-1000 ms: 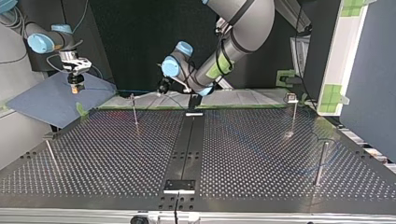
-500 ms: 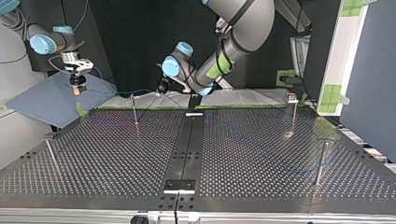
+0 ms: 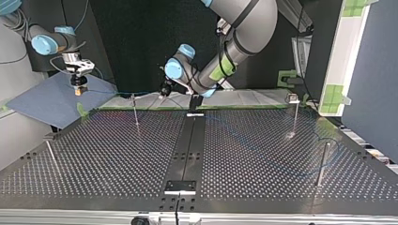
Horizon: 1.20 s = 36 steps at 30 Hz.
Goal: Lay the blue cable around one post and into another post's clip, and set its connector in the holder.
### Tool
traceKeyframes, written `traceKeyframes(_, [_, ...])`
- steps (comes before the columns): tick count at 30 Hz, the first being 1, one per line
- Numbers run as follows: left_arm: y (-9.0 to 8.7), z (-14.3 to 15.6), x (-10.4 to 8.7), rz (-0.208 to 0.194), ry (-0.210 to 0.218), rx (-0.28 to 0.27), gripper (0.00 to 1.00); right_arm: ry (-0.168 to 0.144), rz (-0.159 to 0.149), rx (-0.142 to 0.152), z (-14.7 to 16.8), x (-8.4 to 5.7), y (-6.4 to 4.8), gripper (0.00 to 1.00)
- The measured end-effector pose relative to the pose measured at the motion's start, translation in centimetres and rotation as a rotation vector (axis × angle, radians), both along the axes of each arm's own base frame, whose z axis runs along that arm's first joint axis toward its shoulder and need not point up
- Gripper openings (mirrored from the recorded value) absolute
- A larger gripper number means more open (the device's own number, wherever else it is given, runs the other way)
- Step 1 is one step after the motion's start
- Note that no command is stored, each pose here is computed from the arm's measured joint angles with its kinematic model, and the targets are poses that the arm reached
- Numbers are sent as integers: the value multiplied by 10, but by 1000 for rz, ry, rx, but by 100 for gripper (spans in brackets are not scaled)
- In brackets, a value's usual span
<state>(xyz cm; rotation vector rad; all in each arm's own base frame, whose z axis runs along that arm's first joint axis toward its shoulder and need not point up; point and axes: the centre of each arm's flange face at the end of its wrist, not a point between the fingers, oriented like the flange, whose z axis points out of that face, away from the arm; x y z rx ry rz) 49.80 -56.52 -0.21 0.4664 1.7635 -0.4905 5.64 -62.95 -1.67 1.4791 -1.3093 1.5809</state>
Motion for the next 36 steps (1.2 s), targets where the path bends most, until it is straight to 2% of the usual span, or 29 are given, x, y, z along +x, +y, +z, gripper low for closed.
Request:
traceKeyframes(7, [0, 0, 1, 0, -3, -2, 1, 1, 5, 18, -12, 3, 0, 0])
traceKeyframes(15, [3, 1, 5, 8, -3, -5, 1, 0, 7, 17, -12, 4, -1, 0])
traceKeyframes(25, [6, 3, 12, 20, -1, -22, 1, 1, 11, 23, -9, 4, -8, 0])
traceKeyframes(36, [1, 4, 9, 10, -10, -30, 1, 1, 14, 22, -10, 7, -8, 0])
